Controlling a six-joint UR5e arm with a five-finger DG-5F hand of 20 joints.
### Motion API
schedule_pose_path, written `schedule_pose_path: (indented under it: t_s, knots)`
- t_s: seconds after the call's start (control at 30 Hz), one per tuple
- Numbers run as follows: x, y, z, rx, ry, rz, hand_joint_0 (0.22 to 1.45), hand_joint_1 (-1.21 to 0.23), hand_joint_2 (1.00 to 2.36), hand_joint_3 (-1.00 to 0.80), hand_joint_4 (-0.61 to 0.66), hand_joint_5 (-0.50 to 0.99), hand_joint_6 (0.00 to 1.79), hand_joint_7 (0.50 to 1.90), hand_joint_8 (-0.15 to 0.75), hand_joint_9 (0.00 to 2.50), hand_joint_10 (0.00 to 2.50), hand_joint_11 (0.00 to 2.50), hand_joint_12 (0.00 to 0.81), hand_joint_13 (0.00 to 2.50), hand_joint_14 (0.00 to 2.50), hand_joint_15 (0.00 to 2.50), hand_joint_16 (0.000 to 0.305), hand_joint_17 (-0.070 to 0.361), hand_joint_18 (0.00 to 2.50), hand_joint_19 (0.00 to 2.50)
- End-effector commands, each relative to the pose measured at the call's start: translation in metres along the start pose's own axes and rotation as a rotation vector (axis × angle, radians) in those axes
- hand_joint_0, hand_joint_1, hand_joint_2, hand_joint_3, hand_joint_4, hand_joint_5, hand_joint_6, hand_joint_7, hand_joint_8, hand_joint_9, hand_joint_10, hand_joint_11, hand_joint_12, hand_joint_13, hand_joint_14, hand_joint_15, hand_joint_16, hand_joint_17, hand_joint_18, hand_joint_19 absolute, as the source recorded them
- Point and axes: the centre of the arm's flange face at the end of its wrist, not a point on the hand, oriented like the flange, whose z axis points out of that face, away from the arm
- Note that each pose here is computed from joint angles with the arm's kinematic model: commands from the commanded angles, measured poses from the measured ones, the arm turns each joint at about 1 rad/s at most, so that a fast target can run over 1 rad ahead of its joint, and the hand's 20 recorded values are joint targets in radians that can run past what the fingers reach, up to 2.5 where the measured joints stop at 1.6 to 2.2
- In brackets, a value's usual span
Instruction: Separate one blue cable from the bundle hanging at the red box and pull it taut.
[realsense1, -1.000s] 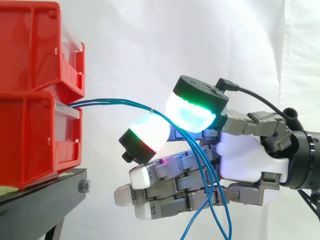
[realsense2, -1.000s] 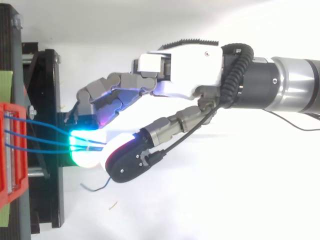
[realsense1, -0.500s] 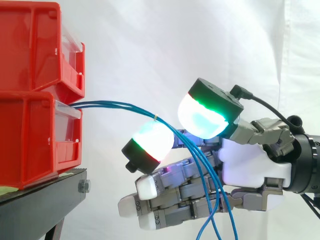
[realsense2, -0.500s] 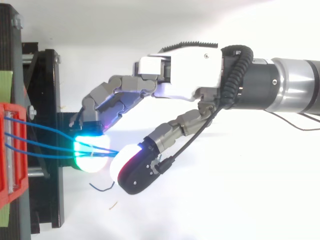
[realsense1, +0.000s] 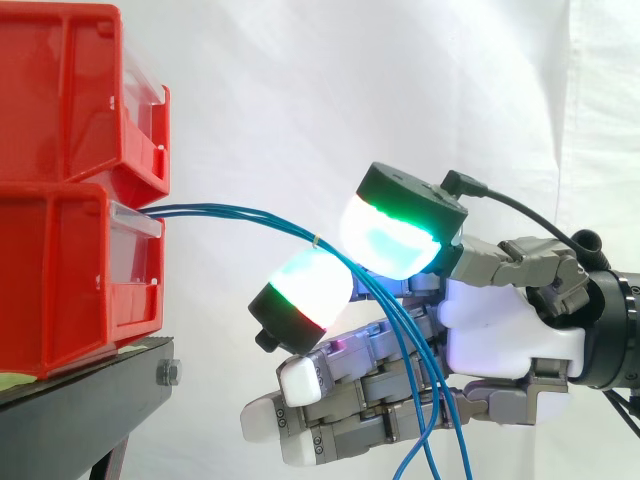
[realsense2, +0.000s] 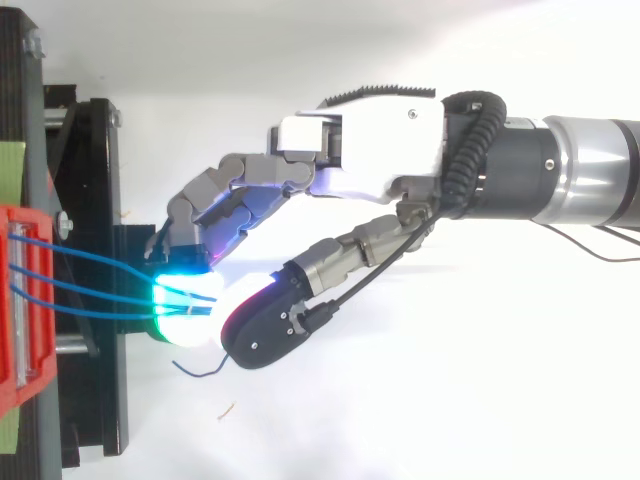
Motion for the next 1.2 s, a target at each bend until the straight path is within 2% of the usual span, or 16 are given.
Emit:
schedule_pose_path:
  t_s: [0.0,0.17,0.33,0.43,0.6,0.73,0.93,1.0,1.03,1.17]
  knots:
    - [0.0011,0.0001,0.0001,0.0,0.001,0.002,0.62,-0.7,1.01,-0.3,0.13,-0.18,0.82,0.95,0.291,0.7,0.01,0.47,0.284,0.6,0.01,0.21,0.024,0.054,0.38,0.08]
    - [0.0021,0.0002,0.0003,0.0,0.001,0.008,0.63,-0.74,1.01,-0.31,0.13,-0.19,0.83,0.93,0.289,0.73,0.02,0.54,0.287,0.61,0.01,0.2,0.024,0.054,0.39,0.06]
    - [0.0021,0.0002,0.0003,0.0,0.001,0.025,0.64,-0.75,1.01,-0.34,0.13,-0.19,0.83,0.9,0.291,0.81,0.02,0.73,0.291,0.65,0.01,0.24,0.023,0.053,0.41,0.07]
    - [0.0011,0.0,0.0,0.001,0.001,0.029,0.65,-0.77,1.01,-0.36,0.12,-0.19,0.83,0.91,0.291,0.81,0.02,0.75,0.288,0.65,0.01,0.24,0.024,0.053,0.43,0.07]
    - [0.0021,-0.0027,-0.0028,0.029,0.012,0.055,0.7,-0.86,1.01,-0.41,0.13,-0.19,0.84,0.89,0.284,0.84,0.02,0.83,0.289,0.68,0.01,0.27,0.024,0.054,0.49,0.07]
    - [0.0021,-0.004,-0.003,0.032,0.011,0.064,0.7,-0.87,1.0,-0.47,0.15,-0.19,0.85,0.88,0.288,0.86,0.02,0.84,0.289,0.69,0.01,0.27,0.024,0.053,0.51,0.09]
    - [0.0036,-0.0049,-0.004,0.042,0.016,0.064,0.59,-0.74,1.0,-0.5,0.15,-0.18,0.84,0.92,0.302,0.9,0.02,0.82,0.289,0.72,0.01,0.29,0.024,0.053,0.51,0.13]
    - [0.004,-0.0046,-0.0049,0.05,0.021,0.064,0.59,-0.71,1.0,-0.5,0.15,-0.17,0.83,0.93,0.304,0.92,0.02,0.82,0.293,0.73,0.01,0.29,0.023,0.052,0.52,0.14]
    - [0.0041,-0.0058,-0.0049,0.051,0.021,0.064,0.6,-0.64,1.0,-0.5,0.15,-0.17,0.83,0.93,0.298,0.93,0.02,0.83,0.289,0.73,0.01,0.29,0.023,0.052,0.51,0.15]
    - [0.0019,-0.006,-0.0054,0.053,0.02,0.065,0.61,-0.63,1.0,-0.47,0.12,-0.17,0.83,0.95,0.297,0.93,0.02,0.82,0.287,0.73,0.01,0.3,0.023,0.051,0.51,0.16]
